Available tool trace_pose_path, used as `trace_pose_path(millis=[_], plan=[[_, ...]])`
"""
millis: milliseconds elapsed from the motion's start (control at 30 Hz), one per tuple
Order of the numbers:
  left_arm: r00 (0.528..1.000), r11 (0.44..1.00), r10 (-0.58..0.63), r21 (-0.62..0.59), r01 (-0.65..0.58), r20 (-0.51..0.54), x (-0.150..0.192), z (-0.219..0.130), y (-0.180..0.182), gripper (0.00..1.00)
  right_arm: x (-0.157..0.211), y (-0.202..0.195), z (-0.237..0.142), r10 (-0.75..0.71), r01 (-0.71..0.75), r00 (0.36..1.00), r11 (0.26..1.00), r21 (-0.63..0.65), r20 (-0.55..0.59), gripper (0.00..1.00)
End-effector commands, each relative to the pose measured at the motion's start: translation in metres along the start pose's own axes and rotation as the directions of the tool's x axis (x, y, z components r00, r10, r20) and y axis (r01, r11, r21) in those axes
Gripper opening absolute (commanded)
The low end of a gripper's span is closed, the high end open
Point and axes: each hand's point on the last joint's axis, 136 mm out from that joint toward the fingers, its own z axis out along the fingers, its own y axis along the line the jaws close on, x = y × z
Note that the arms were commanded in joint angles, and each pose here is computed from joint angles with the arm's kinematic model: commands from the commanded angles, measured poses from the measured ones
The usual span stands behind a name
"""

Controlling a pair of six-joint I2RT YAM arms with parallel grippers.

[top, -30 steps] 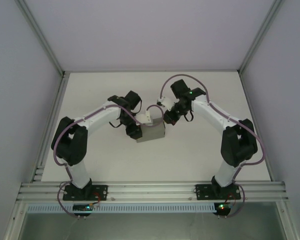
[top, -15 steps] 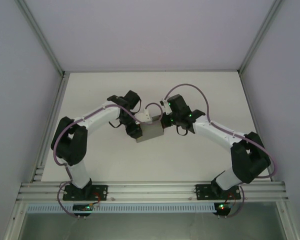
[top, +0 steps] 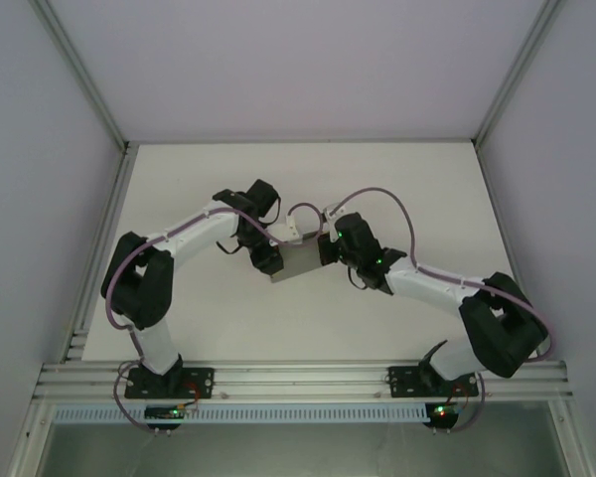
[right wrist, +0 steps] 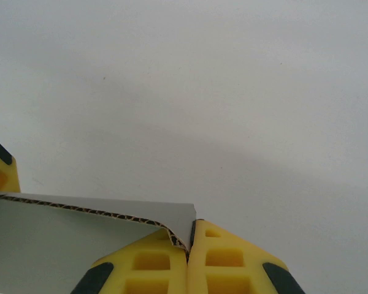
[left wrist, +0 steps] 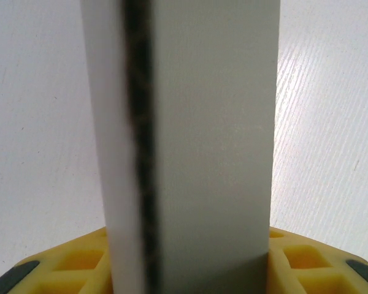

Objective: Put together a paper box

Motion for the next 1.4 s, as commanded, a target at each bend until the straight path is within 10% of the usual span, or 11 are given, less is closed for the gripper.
trace_pose_path(millis=[0, 167, 267, 467, 733, 800, 1367], plan=[[0.995, 0.995, 0.045, -0.094, -0.036, 0.089, -0.026, 0.001, 0.021, 0.38, 0.087, 0.002, 0.006, -0.059, 0.056, 0.974, 0.998, -0.021, -0.219, 0.0], [0.989, 0.992, 0.049, -0.124, -0.032, 0.138, -0.039, -0.018, 0.023, 0.59, 0.083, -0.002, 0.007, -0.054, 0.059, 0.975, 0.998, 0.018, -0.216, 0.0], [0.981, 0.989, 0.045, -0.149, -0.017, 0.189, -0.048, -0.035, 0.019, 1.0, 0.081, -0.002, 0.007, -0.045, 0.057, 0.973, 0.997, 0.047, -0.227, 0.0], [0.959, 0.96, -0.055, -0.25, 0.127, 0.279, -0.042, -0.068, 0.016, 0.99, 0.071, 0.001, 0.003, -0.016, 0.041, 0.971, 0.994, 0.097, -0.239, 0.0], [0.834, 0.767, -0.411, -0.354, 0.534, 0.368, 0.024, -0.094, 0.015, 0.9, 0.066, -0.002, -0.002, 0.035, 0.02, 0.964, 0.979, 0.203, -0.264, 0.0], [0.823, 0.764, -0.439, -0.333, 0.553, 0.36, 0.032, -0.087, 0.007, 0.64, 0.067, -0.003, -0.002, 0.035, 0.03, 0.959, 0.974, 0.223, -0.282, 0.0], [0.841, 0.769, -0.387, -0.371, 0.521, 0.378, 0.025, -0.08, 0.033, 0.5, 0.077, 0.01, 0.001, 0.027, 0.038, 0.935, 0.984, 0.174, -0.355, 0.0]])
